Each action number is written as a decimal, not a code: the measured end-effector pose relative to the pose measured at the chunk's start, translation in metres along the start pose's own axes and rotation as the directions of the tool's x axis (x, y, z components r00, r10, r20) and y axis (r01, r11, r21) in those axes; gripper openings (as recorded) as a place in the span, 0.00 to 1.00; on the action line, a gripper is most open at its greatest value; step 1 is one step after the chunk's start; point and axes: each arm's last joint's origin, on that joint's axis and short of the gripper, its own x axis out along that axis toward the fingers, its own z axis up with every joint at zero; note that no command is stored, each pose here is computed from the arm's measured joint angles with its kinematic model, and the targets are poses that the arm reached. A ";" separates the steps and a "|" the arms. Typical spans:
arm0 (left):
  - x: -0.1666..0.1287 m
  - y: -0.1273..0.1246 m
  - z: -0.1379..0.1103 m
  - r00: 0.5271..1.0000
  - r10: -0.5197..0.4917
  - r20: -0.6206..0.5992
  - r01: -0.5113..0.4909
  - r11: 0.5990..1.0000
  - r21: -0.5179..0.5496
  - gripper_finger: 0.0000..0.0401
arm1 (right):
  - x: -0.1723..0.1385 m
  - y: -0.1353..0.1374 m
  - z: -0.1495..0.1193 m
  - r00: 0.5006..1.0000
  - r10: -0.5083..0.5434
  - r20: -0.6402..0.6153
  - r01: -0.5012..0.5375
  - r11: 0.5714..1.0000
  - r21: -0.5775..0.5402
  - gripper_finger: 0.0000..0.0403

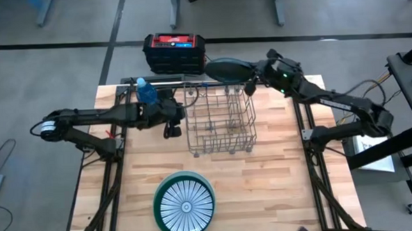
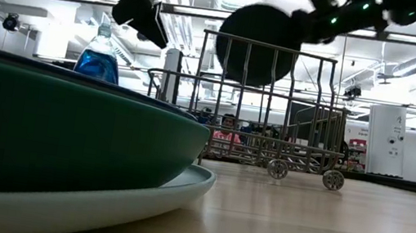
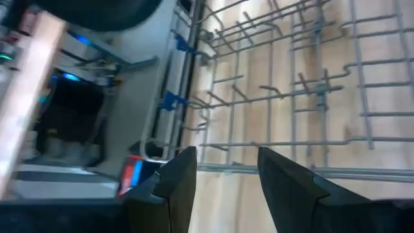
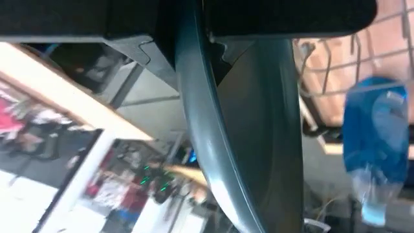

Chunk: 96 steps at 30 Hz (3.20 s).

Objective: Sort dishes
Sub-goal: Put the blue plate into the gray dishwasher rack

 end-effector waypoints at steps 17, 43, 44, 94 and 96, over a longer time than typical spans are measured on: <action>0.003 0.000 -0.009 0.977 -0.211 -0.014 0.204 0.958 -0.201 0.39 | 0.080 0.002 -0.017 0.943 0.314 -0.112 -0.315 0.949 0.011 0.04; 0.003 0.000 -0.010 0.977 -0.212 -0.018 0.202 0.952 -0.229 0.39 | 0.101 0.008 -0.034 0.917 0.347 -0.194 -0.350 0.936 0.023 0.04; 0.003 0.000 -0.010 0.977 -0.212 -0.018 0.202 0.952 -0.231 0.39 | 0.101 0.009 -0.034 0.916 0.348 -0.197 -0.349 0.936 0.031 0.04; 0.004 0.001 -0.007 0.979 -0.203 0.002 0.196 0.946 -0.259 0.39 | 0.107 0.015 -0.047 0.888 0.374 -0.267 -0.344 0.926 0.153 0.34; 0.004 0.001 -0.007 0.979 -0.203 0.003 0.196 0.946 -0.259 0.39 | 0.107 0.014 -0.045 0.890 0.372 -0.265 -0.341 0.927 0.158 0.36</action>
